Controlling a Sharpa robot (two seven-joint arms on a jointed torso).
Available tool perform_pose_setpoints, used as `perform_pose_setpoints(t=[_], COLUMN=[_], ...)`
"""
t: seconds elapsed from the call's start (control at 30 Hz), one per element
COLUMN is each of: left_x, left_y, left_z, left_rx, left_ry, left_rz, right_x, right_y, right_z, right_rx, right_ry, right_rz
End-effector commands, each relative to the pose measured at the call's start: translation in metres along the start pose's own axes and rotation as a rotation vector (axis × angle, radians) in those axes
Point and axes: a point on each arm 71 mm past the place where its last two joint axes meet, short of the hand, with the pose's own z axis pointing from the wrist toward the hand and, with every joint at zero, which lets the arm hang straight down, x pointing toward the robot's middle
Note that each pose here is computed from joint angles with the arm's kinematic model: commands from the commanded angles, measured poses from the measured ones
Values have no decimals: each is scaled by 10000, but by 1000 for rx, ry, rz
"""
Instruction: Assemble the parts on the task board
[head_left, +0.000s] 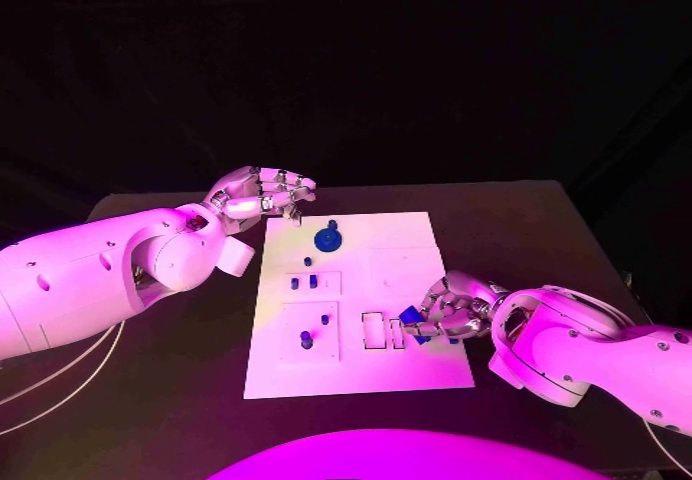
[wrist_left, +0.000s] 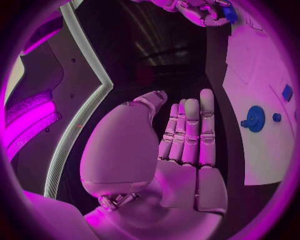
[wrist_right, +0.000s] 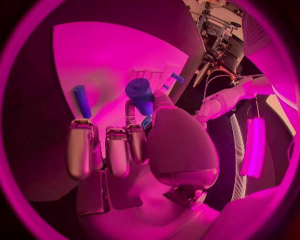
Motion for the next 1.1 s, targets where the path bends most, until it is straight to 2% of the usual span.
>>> perform_pose_setpoints(t=[0.03, 0.3, 0.67, 1.1], left_x=[26, 29, 33, 38], left_y=[-5, 1, 1, 1], left_z=[8, 13, 15, 16], left_rx=[5, -2, -1, -2], left_ry=[21, 23, 25, 27], left_rz=[-13, -14, -16, -18], right_x=[65, 184, 251, 305], right_y=[91, 185, 235, 280], right_z=[7, 90, 242, 349], right_rx=[-26, -41, -25, -20], right_ry=[57, 94, 62, 73], right_rz=[60, 60, 25, -25])
